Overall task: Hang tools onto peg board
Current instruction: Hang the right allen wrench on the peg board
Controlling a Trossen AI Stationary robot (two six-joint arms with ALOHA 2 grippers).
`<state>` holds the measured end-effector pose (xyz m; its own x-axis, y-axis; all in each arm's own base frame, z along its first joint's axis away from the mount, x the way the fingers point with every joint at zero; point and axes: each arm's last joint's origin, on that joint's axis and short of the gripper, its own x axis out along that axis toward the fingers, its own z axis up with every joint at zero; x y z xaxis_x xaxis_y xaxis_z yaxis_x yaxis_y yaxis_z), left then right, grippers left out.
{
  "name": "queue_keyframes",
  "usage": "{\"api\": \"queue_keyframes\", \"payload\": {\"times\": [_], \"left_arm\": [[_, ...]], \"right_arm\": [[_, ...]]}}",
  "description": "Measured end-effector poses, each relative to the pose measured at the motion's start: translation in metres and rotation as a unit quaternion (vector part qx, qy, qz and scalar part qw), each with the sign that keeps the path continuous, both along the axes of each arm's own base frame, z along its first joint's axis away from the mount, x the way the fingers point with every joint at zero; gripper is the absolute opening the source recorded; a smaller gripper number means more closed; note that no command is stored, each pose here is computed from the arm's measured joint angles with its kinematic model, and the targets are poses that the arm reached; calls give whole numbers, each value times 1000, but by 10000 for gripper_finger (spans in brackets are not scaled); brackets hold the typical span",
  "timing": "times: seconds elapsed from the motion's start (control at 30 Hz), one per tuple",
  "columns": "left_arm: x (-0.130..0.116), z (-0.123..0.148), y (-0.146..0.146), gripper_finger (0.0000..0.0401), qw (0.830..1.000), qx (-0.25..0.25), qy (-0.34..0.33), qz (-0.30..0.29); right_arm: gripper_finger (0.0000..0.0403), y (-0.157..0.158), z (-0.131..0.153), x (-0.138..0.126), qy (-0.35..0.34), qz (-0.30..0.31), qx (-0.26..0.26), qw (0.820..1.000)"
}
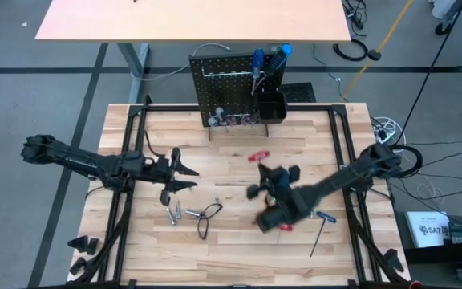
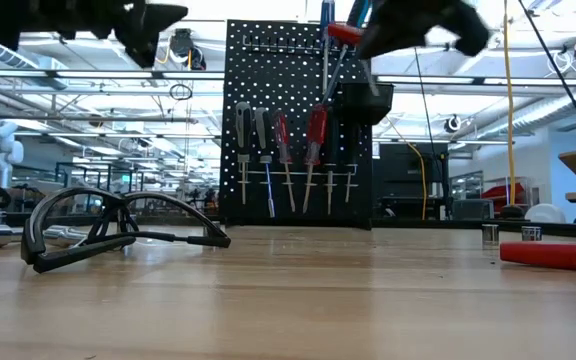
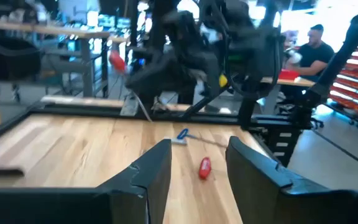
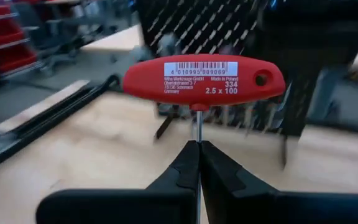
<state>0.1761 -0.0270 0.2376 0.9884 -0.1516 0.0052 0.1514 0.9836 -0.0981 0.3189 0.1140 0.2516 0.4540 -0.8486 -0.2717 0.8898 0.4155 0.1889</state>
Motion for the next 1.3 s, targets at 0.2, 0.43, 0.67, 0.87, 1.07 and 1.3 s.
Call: {"api": "queue_keyframes", "payload": {"times": [0.2,0.43,0.67,0.87,1.07,1.3], "left_arm": [[2,-6,-1,154,1000,-9,17,0],[6,-14,-6,154,998,48,38,-13],[8,-12,1,154,995,93,20,6],[8,-12,6,154,993,113,20,17],[9,-13,13,154,989,140,23,35],[9,-18,20,154,985,162,51,38]], "right_arm": [[0,-44,14,36,-6,-37,-39,999],[0,-86,53,72,6,-30,-107,994],[0,-127,85,70,2,-75,-151,986],[0,-150,96,69,-17,-91,-167,982],[0,-166,98,71,-56,-84,-170,980],[0,-185,97,70,-53,-101,-178,977]]}}
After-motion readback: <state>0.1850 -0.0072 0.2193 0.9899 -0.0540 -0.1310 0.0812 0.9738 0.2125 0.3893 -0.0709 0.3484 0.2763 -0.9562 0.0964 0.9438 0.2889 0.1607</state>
